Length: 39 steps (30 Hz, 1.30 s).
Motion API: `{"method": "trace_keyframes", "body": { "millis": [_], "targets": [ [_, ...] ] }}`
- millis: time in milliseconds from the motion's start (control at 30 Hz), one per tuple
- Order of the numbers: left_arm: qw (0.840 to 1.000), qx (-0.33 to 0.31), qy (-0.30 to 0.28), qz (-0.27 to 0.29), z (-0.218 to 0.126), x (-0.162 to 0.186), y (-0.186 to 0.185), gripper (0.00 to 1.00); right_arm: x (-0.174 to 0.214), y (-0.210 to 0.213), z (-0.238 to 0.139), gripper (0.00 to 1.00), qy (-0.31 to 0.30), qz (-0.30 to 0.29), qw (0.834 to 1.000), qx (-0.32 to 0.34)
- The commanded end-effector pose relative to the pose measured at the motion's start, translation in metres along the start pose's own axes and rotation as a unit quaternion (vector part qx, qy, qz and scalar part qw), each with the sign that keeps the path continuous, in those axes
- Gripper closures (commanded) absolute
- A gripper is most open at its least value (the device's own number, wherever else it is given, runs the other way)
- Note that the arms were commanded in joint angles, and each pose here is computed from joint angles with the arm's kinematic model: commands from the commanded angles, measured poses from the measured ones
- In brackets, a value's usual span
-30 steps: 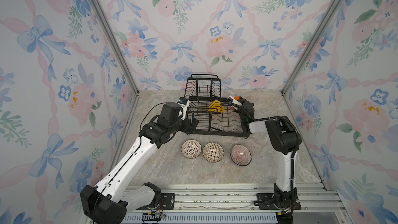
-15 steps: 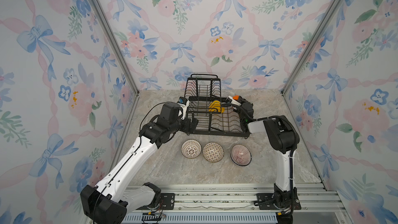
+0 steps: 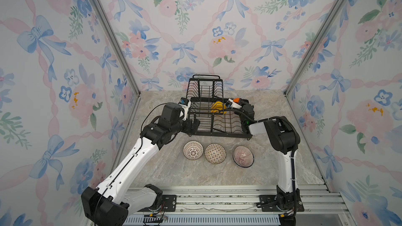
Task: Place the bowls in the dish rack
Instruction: 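Lower the orange bowl into the rack slots beside the yellow bowl with the right gripper, then open the right gripper and lift it away from the orange bowl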
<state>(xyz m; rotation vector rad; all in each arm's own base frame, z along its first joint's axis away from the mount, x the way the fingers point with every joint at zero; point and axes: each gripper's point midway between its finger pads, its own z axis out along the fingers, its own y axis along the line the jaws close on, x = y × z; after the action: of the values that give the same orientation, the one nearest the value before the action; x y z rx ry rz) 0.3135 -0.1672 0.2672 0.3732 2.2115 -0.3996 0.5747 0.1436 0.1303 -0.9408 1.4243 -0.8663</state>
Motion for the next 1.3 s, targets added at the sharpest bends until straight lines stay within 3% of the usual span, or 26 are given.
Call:
{"method": "trace_keyframes", "body": {
  "millis": [0, 267, 633, 767, 900, 1000, 1033, 1267],
  "targets": [
    [1.0, 0.005, -0.005, 0.01, 0.002, -0.004, 0.0, 0.02, -0.013, -0.013, 0.001, 0.99, -0.019, 0.025, 0.999, 0.015],
    [1.0, 0.005, -0.006, 0.009, 0.0, -0.004, 0.0, 0.02, -0.008, -0.012, 0.002, 0.86, -0.012, 0.034, 0.999, 0.009],
    [1.0, 0.007, -0.008, 0.007, -0.002, -0.003, -0.001, 0.02, -0.006, -0.019, 0.001, 0.78, -0.007, 0.041, 0.999, 0.012],
    [1.0, 0.007, -0.008, 0.004, -0.003, -0.002, 0.0, 0.02, -0.007, -0.026, -0.001, 0.71, -0.008, 0.044, 0.999, 0.015],
    [1.0, 0.005, -0.009, 0.003, -0.005, -0.001, 0.001, 0.02, -0.008, -0.035, -0.006, 0.55, -0.008, 0.051, 0.999, 0.012],
    [1.0, 0.003, -0.008, 0.002, -0.005, 0.002, 0.002, 0.02, -0.009, -0.04, -0.012, 0.22, -0.01, 0.061, 0.998, 0.01],
    [1.0, 0.004, -0.007, 0.001, -0.004, 0.003, 0.002, 0.02, -0.008, -0.041, -0.013, 0.17, -0.01, 0.063, 0.998, 0.008],
    [1.0, -0.006, -0.002, -0.002, -0.004, 0.01, 0.008, 0.02, -0.011, -0.055, -0.032, 0.02, -0.001, 0.089, 0.996, 0.004]
  ]
}}
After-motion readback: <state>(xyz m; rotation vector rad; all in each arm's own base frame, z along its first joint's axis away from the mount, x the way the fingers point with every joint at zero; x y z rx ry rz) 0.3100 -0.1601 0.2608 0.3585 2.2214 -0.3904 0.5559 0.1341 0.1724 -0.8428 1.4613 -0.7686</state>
